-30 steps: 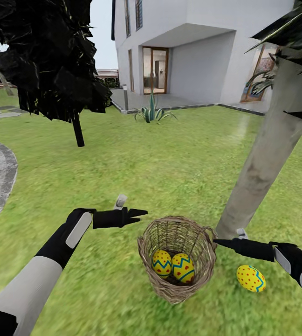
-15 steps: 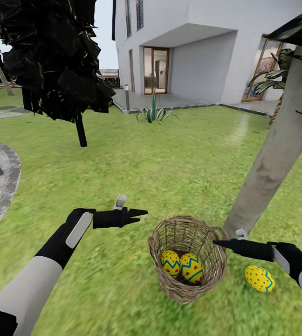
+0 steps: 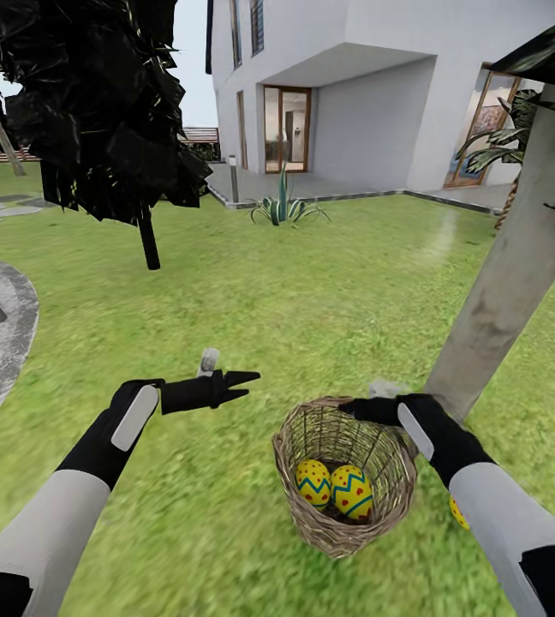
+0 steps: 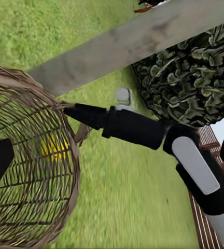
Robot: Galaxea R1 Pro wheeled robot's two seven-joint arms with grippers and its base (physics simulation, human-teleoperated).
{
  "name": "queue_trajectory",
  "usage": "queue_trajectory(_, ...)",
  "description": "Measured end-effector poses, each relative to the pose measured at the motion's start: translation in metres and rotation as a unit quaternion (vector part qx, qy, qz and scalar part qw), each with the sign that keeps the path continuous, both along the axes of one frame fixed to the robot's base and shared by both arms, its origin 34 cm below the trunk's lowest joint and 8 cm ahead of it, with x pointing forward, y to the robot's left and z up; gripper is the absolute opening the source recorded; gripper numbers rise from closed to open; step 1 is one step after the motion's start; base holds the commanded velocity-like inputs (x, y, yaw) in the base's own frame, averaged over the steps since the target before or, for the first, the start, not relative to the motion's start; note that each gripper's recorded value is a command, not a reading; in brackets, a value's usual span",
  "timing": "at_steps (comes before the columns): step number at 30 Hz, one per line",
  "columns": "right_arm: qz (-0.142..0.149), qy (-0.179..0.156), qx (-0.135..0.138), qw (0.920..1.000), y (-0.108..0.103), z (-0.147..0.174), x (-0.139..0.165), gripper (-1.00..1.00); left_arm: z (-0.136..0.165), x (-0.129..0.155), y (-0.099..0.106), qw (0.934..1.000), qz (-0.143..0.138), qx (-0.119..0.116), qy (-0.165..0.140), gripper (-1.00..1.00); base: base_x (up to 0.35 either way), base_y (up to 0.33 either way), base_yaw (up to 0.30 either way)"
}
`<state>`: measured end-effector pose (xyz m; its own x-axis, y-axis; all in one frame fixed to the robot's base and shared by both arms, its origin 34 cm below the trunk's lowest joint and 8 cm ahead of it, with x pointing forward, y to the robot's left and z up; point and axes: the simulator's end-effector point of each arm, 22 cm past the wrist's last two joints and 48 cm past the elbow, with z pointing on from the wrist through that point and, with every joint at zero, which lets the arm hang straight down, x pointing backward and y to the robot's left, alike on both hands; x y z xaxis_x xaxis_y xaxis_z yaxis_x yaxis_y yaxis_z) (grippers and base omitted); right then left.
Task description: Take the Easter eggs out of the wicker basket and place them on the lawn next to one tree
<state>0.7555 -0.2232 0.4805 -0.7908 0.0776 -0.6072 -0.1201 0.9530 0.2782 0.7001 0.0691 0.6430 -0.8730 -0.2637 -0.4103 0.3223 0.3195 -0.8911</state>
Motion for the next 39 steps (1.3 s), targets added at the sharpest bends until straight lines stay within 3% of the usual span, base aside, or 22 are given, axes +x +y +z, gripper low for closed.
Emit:
queue_trajectory(3, 0.000, 0.009, -0.066, 0.9978, 0.013, -0.013, -0.004, 1.00, 0.001, 0.000, 0.000, 1.0000, 0.000, -0.001, -0.001, 1.00, 0.000, 0.000, 0.000)
queue_trajectory(5, 0.006, 0.014, -0.124, 0.9922, 0.019, -0.024, -0.010, 1.00, 0.001, 0.000, 0.000, 1.0000, 0.000, -0.002, -0.001, 1.00, 0.000, 0.000, 0.000)
queue_trajectory(7, 0.000, 0.027, -0.161, 0.9866, 0.018, -0.036, -0.018, 1.00, 0.001, 0.000, 0.000, 1.0000, 0.000, -0.002, -0.001, 1.00, 0.029, 0.021, 0.000)
queue_trajectory(10, -0.012, 0.067, -0.196, 0.9783, 0.003, -0.063, -0.039, 1.00, 0.002, 0.000, 0.000, 1.0000, 0.000, -0.002, -0.001, 1.00, 0.158, 0.124, 0.000)
queue_trajectory(14, 0.003, 0.137, -0.215, 0.9669, -0.005, -0.078, -0.068, 1.00, 0.002, 0.000, 0.000, 1.0000, 0.000, -0.002, -0.001, 1.00, 0.257, 0.171, 0.000)
queue_trajectory(16, 0.009, 0.157, -0.217, 0.9633, -0.005, -0.078, -0.076, 1.00, 0.001, 0.000, -0.001, 1.0000, 0.000, -0.002, 0.000, 1.00, 0.297, 0.147, 0.000)
queue_trajectory(23, 0.011, 0.171, -0.212, 0.9621, -0.004, -0.079, -0.081, 1.00, 0.000, 0.000, 0.000, 1.0000, 0.000, -0.001, 0.001, 1.00, 0.282, 0.129, 0.000)
queue_trajectory(27, -0.004, 0.181, -0.184, 0.9661, -0.003, -0.079, -0.082, 1.00, 0.000, 0.000, 0.000, 1.0000, 0.000, -0.001, 0.001, 1.00, 0.058, 0.025, 0.000)
queue_trajectory(31, -0.014, 0.217, -0.143, 0.9655, 0.004, -0.083, -0.095, 1.00, -0.001, 0.000, 0.000, 1.0000, 0.001, 0.000, 0.001, 1.00, 0.006, 0.003, 0.000)
queue_trajectory(39, -0.017, 0.229, -0.139, 0.9634, 0.002, -0.089, -0.103, 1.00, -0.001, 0.000, 0.000, 1.0000, 0.001, 0.001, 0.001, 1.00, 0.000, 0.000, 0.000)
